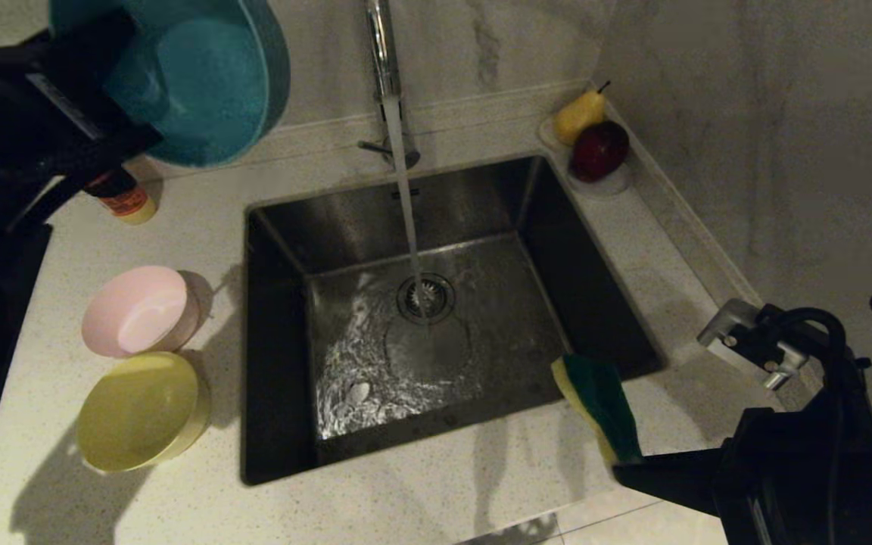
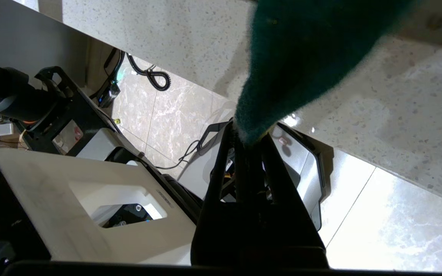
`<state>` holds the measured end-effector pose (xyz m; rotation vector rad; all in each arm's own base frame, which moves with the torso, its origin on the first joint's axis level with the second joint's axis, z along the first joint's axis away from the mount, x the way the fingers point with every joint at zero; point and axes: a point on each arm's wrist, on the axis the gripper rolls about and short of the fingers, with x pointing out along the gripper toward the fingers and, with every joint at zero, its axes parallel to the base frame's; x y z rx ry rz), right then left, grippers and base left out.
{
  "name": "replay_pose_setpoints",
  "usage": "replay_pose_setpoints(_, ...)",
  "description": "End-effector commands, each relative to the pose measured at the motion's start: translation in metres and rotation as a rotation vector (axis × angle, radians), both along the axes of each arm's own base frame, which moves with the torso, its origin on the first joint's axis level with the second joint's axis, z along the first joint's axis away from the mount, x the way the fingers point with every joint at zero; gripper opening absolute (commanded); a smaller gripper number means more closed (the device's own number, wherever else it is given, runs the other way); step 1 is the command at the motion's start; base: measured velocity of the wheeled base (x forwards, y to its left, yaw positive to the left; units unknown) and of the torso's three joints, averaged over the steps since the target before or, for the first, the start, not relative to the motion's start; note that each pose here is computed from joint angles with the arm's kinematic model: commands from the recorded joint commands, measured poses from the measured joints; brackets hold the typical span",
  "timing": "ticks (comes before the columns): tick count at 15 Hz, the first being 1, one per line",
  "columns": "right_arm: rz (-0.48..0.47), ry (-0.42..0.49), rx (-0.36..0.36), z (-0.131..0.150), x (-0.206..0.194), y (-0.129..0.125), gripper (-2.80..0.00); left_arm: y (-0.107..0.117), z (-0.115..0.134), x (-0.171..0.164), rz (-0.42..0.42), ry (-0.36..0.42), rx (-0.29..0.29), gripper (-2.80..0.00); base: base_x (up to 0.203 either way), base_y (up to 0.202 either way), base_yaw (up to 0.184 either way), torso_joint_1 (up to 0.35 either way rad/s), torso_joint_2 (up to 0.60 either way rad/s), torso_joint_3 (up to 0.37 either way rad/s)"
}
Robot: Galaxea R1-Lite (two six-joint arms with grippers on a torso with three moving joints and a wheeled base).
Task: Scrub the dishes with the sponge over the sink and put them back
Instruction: Wash the bowl, then wipe the bowl
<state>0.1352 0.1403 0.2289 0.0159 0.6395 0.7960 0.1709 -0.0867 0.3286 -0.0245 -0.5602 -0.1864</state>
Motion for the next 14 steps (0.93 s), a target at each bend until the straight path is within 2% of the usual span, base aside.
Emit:
replay_pose_setpoints(1, 0.007, -0.035, 0.039, 0.014, -0.001, -0.001, -2.80, -0.004, -0.014, 0.008, -0.058, 0.185, -0.014, -2.80, 0.000, 0.000, 0.000, 0.000, 0.00, 0.000)
replay_pose_setpoints(3, 0.022, -0.065, 0.079, 0.028, -0.002, 0.000, -2.80, -0.008, -0.031, 0.011, -0.123, 0.400, -0.045, -2.80, 0.000, 0.000, 0.000, 0.000, 0.00, 0.000)
replay_pose_setpoints(4, 0.030, -0.079, 0.097, 0.035, -0.002, 0.000, -2.80, -0.009, -0.038, 0.012, -0.147, 0.477, -0.049, -2.80, 0.000, 0.000, 0.000, 0.000, 0.00, 0.000)
replay_pose_setpoints(6, 0.055, -0.089, 0.110, 0.047, -0.007, 0.001, -2.80, -0.010, -0.057, 0.011, -0.157, 0.627, -0.007, -2.80, 0.000, 0.000, 0.000, 0.000, 0.00, 0.000)
replay_pose_setpoints(8, 0.105, -0.074, 0.120, 0.062, -0.013, 0.002, -2.80, -0.021, -0.076, 0.015, -0.195, 0.743, -0.018, -2.80, 0.000, 0.000, 0.000, 0.000, 0.00, 0.000)
replay_pose_setpoints(10, 0.171, -0.018, 0.137, 0.074, -0.017, 0.003, -2.80, -0.031, -0.087, 0.022, -0.214, 0.806, -0.051, -2.80, 0.000, 0.000, 0.000, 0.000, 0.00, 0.000)
replay_pose_setpoints(14, 0.257, 0.136, 0.173, 0.091, -0.010, 0.015, -2.80, -0.046, -0.102, 0.027, -0.236, 0.858, -0.031, -2.80, 0.000, 0.000, 0.000, 0.000, 0.00, 0.000)
